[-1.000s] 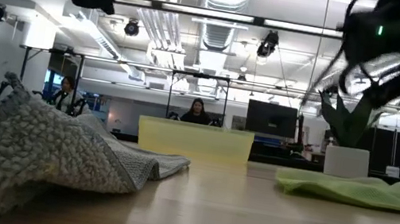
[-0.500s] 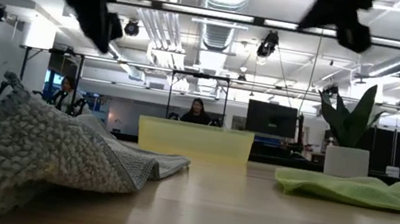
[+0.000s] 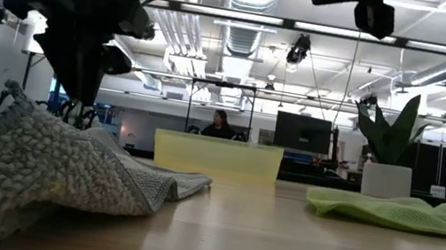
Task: Fold microfiber towels
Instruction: Fold the gray microfiber cloth
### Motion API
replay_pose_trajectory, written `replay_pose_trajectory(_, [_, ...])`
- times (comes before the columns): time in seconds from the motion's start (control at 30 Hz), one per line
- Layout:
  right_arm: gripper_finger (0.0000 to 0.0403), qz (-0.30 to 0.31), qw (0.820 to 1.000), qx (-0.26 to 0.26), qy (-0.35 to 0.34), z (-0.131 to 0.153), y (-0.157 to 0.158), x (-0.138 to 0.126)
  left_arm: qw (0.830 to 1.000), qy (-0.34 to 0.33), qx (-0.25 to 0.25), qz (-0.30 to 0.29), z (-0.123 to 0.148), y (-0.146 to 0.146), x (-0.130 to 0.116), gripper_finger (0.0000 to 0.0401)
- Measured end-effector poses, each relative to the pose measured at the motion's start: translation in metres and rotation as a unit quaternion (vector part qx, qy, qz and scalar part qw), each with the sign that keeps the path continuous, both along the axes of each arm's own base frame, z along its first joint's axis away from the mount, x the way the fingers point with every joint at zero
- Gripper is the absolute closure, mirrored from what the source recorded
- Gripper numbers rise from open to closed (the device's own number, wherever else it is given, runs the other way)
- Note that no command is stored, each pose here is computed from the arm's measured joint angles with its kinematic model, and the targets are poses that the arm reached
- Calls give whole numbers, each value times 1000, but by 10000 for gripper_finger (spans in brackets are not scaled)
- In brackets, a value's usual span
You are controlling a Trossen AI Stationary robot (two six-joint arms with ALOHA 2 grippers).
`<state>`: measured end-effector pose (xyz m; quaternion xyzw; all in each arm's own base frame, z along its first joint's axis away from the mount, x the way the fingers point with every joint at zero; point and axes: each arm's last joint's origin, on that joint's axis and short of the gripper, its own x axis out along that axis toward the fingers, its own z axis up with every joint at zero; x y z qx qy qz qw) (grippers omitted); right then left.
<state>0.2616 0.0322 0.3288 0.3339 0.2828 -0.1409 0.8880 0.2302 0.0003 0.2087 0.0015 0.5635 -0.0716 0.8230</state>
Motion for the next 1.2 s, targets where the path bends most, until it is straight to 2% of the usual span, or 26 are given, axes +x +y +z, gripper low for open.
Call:
replay_pose_trajectory(0.23, [393,25,1000,-1,4,1,16,13,1000,8,5,-5,-20,6,-8,228])
replay_pose_trajectory(0.4, [393,34,999,1,16,-4,25,20,1000,-21,6,1,-24,9,-4,184])
replay_pose_trajectory(0.47, [393,32,999,8,18,-5,28,23,999,-31,9,3,-27,10,0,178])
replay_pose_trajectory(0.73, [394,23,999,33,25,-8,35,24,1000,20,9,-10,-55,12,12,176])
replay_pose_trajectory(0.8, [394,24,999,34,22,-7,35,23,1000,20,7,-10,-55,12,17,187])
replay_pose_trajectory(0.87, [394,24,999,35,23,-7,36,23,1000,15,7,-11,-52,12,22,217])
replay_pose_trajectory(0.93, [394,23,999,37,22,-7,36,23,1000,5,6,-11,-46,13,27,269])
replay_pose_trajectory(1.03, [394,24,999,36,23,-7,37,22,1000,-12,6,-11,-35,13,33,368])
replay_pose_trajectory(1.07, [394,25,999,35,23,-7,37,22,1000,-19,6,-7,-30,14,34,384])
replay_pose_trajectory(1.2, [394,33,999,26,20,-5,37,21,999,-35,11,-3,-7,15,35,399])
